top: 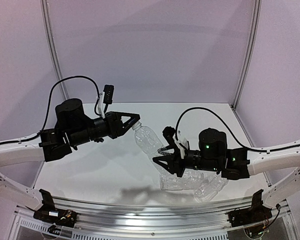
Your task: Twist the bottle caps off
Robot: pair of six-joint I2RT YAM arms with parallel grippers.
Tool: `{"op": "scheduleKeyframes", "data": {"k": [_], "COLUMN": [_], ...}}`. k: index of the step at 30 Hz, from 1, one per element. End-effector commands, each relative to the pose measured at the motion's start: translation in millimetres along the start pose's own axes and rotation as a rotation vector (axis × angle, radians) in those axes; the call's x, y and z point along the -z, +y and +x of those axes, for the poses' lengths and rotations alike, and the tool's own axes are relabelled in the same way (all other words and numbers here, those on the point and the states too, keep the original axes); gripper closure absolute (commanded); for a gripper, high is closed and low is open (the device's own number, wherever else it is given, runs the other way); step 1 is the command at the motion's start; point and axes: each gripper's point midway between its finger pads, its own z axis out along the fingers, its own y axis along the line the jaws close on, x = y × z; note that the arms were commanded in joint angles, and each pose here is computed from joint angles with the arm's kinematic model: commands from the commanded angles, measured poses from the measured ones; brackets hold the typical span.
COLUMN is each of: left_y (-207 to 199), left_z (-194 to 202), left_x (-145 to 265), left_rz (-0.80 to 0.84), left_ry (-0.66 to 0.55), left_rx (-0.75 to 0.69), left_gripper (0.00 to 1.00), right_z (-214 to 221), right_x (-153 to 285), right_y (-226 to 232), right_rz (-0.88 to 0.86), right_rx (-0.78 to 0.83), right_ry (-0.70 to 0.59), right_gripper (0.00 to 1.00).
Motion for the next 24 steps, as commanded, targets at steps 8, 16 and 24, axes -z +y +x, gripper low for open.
{"op": "scheduleKeyframes", "data": {"k": [8, 16, 24], "left_y": [-10, -33, -67], "left_z": [1, -7, -1], "left_x": [25, 59, 70], "left_rz": [0.023, 0.223, 0.461], "left_ry": [0.028, 0.015, 0.027], "left_rx": [-0.135, -0.222, -0.242], "left_gripper": [0.30, 0.09, 0.22], "right_z": [-10, -20, -21], "right_x": [2, 19, 28], "right_y": [4, 39, 64], "right_rz": [-0.036, -0.238, -0.392], "right_rx": [-0.041, -0.028, -0.010], "right_ry": [-0.017, -0.060, -0.071], "right_gripper": [0.89, 0.92, 0.93]}}
